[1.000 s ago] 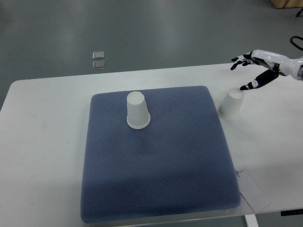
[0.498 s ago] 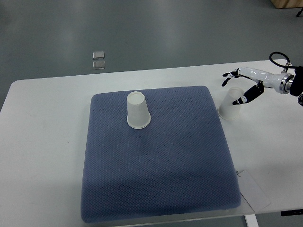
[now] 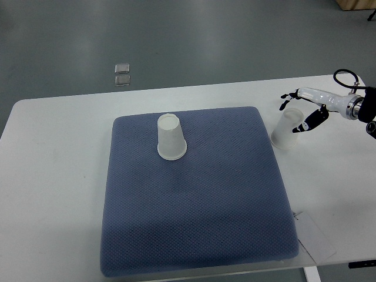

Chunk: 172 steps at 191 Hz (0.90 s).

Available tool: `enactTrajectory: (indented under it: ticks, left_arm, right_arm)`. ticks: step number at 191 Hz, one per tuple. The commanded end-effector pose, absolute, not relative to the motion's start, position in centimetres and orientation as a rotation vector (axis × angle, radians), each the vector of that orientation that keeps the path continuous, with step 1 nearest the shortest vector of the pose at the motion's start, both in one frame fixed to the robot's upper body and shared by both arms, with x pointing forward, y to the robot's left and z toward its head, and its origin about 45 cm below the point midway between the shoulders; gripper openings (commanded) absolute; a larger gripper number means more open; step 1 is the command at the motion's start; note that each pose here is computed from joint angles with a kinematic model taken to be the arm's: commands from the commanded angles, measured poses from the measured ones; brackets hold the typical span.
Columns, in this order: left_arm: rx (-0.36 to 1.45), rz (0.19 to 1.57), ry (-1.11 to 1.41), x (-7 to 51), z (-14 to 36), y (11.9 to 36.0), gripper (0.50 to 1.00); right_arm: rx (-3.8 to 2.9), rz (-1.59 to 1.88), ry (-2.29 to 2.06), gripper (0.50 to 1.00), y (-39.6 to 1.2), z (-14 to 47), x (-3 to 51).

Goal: Stack paper cups
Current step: 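Lower the right hand and close its fingers around the paper cup, then lift the cup with the right hand and carry it over the pad cup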

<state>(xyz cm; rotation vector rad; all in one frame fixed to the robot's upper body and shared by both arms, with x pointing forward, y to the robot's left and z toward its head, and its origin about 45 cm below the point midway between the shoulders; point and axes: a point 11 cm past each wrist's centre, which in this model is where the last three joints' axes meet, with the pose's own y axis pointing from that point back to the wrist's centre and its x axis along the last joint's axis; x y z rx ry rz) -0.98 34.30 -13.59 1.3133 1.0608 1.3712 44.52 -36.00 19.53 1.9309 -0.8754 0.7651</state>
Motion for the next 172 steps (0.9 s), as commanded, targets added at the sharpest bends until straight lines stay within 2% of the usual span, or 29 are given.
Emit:
enactTrajectory:
  ticks: [1,124,151,172]
  left_arm:
    - [1.313,1.371,1.061,-1.0,-13.6,34.3,1.0]
    - [1.313,1.371,1.061,-1.0,-13.6,34.3,1.0]
    - [1.313,1.371,1.061,-1.0,-13.6,34.3,1.0]
    - [1.313,1.371,1.061,-1.0,-13.6,34.3,1.0]
  right_arm:
    - [1.912,0.767,-0.89,0.917,-36.1,19.5,44.8]
    - [1.86,0.778,-0.849,0.901,-35.7,17.8,44.8]
    - [1.861,0.776,-0.836,0.86,-35.5,17.5,44.7]
    - [1.858,0.775,-0.821,0.803,-35.5,17.3,44.5]
